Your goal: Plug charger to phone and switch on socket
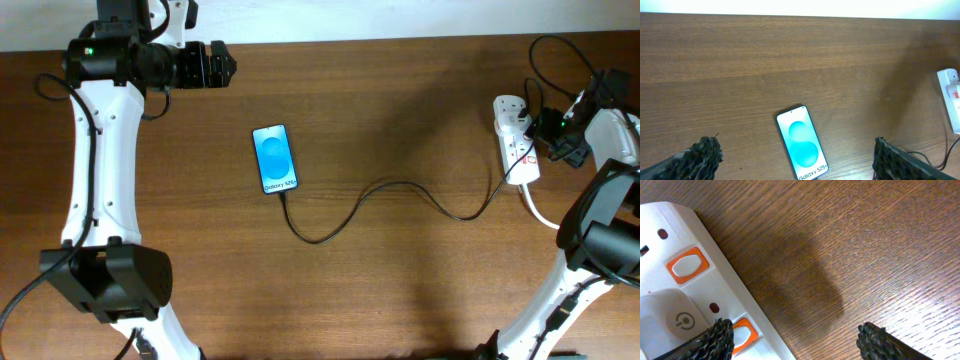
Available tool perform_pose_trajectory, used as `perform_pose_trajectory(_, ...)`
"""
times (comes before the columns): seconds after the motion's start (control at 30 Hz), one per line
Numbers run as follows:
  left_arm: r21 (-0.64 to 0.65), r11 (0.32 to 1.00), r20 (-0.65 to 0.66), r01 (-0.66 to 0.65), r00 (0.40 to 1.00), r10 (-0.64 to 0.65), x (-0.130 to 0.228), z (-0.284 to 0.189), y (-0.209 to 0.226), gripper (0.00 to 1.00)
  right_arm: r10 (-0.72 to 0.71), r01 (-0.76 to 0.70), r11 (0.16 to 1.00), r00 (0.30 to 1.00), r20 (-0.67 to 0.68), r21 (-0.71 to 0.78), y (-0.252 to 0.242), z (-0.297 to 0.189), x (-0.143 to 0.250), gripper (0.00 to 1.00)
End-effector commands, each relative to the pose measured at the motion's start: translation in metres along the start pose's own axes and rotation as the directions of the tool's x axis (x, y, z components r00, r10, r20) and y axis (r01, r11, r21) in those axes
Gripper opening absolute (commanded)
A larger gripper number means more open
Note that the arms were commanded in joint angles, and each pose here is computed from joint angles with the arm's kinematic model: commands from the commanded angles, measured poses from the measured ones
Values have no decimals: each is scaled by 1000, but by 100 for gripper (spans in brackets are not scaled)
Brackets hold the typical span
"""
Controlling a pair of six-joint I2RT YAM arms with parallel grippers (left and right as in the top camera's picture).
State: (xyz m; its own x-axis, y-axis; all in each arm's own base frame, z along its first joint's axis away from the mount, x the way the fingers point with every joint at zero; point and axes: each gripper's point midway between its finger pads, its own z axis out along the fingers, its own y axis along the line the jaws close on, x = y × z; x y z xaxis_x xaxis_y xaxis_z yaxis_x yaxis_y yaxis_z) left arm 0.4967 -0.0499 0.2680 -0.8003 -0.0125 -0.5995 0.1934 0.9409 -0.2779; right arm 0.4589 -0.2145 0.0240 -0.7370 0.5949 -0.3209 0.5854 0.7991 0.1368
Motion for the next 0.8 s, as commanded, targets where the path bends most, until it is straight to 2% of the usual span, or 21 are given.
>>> perform_pose_trajectory(0.0,-15,1000,20,-10,1000,11,-5,-7,3,99,-37,35,999,996,-79,-29,19,13,23,82)
perform_pose_trajectory(0.33,-15,1000,20,-10,1000,11,-5,-7,3,100,-68,65,998,979,-190,-20,29,38,56,82)
perform_pose_trajectory(0.5,-15,1000,20,-10,1000,11,-5,-7,3,99,-74,72,997,977,-201,-19,32,38,60,82)
perform_pose_trajectory(0.57,-15,1000,20,-10,1000,11,-5,-7,3,100,-62,61,998,980,-189,-12,27,32,54,83)
perform_pose_trajectory(0.67,-15,1000,20,-10,1000,11,-5,-7,3,99,-4,6,1000,987,-159,12,14,10,33,89)
perform_pose_trajectory(0.77,-15,1000,20,-10,1000,11,-5,-7,3,100,28,-27,1000,994,-103,12,3,-27,6,93)
